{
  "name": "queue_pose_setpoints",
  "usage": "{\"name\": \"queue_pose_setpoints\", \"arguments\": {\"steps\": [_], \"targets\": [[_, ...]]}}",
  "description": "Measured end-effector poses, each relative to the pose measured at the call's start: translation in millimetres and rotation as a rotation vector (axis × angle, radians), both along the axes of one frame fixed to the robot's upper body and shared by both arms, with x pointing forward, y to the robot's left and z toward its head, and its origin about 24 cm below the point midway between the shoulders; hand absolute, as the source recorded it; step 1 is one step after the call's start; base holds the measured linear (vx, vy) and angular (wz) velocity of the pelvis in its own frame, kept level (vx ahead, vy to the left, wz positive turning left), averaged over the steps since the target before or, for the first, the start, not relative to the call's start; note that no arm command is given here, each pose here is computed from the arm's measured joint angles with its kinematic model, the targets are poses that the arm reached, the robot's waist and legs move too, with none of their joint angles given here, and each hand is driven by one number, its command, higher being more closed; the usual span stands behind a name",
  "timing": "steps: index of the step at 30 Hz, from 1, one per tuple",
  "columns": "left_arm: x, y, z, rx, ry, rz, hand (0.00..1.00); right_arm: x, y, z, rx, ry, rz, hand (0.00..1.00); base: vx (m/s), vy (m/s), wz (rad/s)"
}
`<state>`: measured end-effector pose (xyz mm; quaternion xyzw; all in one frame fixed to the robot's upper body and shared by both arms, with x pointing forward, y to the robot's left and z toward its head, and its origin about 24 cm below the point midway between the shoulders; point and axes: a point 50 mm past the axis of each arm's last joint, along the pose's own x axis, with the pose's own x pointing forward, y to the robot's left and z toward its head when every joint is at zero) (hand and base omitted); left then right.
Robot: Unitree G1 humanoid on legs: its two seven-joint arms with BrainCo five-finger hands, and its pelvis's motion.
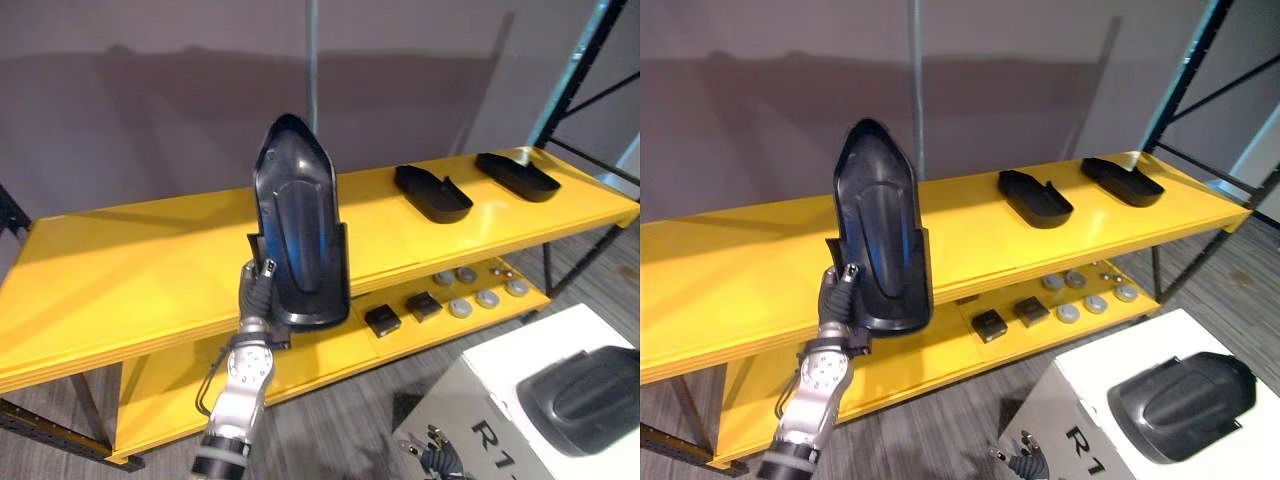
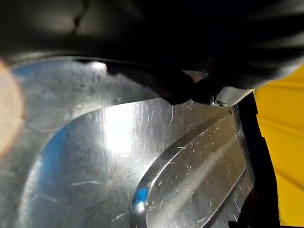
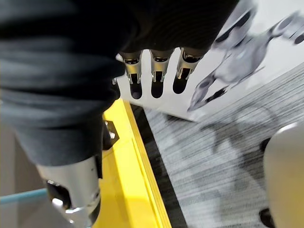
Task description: Walk over and take plastic housings, then place them on the shelf
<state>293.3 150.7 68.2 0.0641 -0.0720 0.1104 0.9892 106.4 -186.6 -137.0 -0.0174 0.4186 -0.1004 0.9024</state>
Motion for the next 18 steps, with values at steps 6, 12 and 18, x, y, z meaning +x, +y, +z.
{"name": "queue_pose_setpoints", "arguments": {"steps": [6,12,18], "targets": [[28.3,14.4,16.4,0.074,-0.006,0.077,1.00,0.5,0.6,-0.6,0.005,0.003,0.011,0.00,0.01,-0.007,-0.08],[51.0,16.4,47.3,0.128,-0.066,0.127,1.00,15.4,2.9,4.0,0.007,-0.038,0.028,0.00,0.08,-0.015,0.01],[68.5,14.2,66.1,0.096,-0.079,0.166,1.00,31.0,10.1,15.4,0.009,-0.118,0.069,0.00,0.00,-0.006,-0.07]]}}
